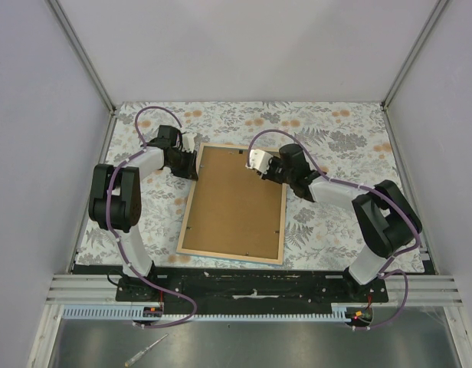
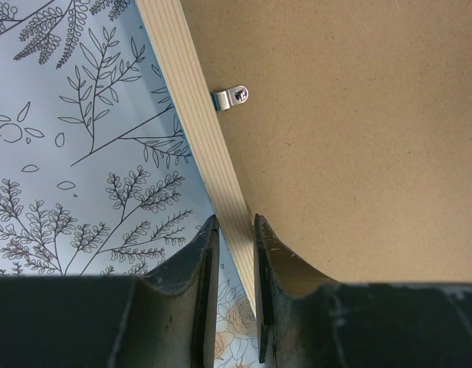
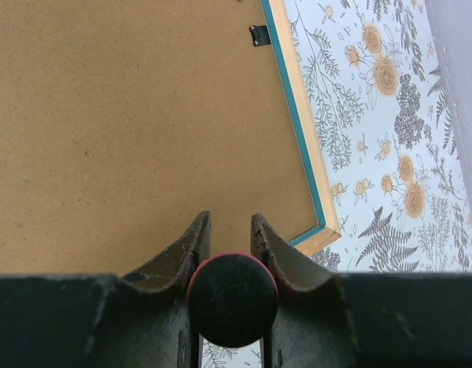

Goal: Take the photo out of the frame
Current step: Release the photo frame item from the photo frame.

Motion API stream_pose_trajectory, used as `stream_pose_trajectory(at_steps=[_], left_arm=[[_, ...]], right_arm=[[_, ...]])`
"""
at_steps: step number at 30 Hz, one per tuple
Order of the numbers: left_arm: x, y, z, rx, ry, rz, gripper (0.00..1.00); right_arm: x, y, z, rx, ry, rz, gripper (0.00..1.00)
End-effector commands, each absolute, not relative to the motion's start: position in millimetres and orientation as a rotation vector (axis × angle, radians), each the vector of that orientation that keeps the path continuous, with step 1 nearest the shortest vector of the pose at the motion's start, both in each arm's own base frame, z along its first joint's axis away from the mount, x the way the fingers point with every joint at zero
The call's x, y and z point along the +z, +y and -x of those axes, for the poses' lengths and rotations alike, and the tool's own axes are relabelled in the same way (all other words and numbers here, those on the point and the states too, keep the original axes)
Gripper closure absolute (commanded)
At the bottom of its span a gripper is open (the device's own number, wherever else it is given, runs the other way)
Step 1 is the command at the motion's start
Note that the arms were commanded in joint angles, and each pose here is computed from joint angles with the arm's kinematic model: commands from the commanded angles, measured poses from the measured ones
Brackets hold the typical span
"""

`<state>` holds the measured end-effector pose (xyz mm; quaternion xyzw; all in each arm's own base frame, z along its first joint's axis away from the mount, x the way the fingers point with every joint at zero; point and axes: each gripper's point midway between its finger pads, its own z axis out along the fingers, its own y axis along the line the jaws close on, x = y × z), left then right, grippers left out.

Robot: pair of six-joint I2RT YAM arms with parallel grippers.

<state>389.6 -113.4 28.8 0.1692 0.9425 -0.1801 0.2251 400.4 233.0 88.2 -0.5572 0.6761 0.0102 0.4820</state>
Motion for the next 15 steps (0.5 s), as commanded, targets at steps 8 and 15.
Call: stream_pose_trajectory(at_steps=[8,15], left_arm=[[18,-114,-388,-0.51,2.629,-0.465,0.98],[17,-114,-388,-0.509,2.632,-0.463,0.98]], right_arm=[[132,246,-407,-0.018,1.47,1.275,1.0],[138,238,-412,-0.064,1.446,1.194,1.0]])
